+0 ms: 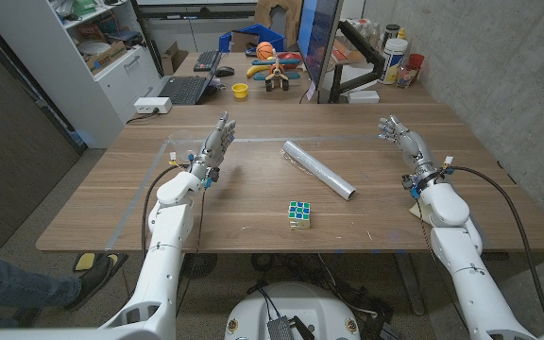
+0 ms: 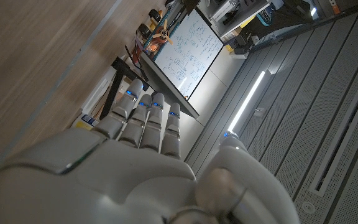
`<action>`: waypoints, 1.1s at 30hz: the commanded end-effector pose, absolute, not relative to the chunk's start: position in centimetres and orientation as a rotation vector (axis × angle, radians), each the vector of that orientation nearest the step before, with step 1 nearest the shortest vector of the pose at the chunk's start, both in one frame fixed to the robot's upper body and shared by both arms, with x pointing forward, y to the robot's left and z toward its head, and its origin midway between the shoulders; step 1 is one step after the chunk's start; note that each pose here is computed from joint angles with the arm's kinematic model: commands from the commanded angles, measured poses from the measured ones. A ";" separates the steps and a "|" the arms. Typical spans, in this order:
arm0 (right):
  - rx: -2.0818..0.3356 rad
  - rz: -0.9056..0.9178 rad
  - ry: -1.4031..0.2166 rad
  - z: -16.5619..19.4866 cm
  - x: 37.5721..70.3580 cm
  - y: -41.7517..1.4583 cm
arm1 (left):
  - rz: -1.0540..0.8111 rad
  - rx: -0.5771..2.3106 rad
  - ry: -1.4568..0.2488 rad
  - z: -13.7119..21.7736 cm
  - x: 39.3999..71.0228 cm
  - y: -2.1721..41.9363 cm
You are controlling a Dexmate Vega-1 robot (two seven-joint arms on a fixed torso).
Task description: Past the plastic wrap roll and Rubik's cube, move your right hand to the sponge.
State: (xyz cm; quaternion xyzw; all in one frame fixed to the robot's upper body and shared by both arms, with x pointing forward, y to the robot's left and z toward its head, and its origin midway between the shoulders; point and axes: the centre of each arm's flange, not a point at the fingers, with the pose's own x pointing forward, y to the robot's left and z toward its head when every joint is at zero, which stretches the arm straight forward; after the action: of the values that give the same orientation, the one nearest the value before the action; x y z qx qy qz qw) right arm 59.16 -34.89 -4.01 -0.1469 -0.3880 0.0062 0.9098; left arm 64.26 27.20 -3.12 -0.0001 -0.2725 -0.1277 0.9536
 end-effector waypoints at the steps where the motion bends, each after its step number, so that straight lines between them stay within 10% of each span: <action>1: -0.330 0.000 -0.825 -4.1 58.8 -35.5 | -0.255 0.015 -0.545 -2.9 64.1 27.4; 33: -0.549 -0.077 -0.869 -4.2 56.8 -36.0 | -0.251 0.006 -0.547 -3.1 64.0 26.9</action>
State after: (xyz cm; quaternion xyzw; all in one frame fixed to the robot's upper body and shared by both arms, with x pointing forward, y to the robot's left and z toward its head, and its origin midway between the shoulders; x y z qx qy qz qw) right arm 57.52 -35.95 -3.98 -0.2221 -0.4126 -0.0242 0.8831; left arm 63.85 27.28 -2.93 0.0046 -0.2696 -0.1219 0.9552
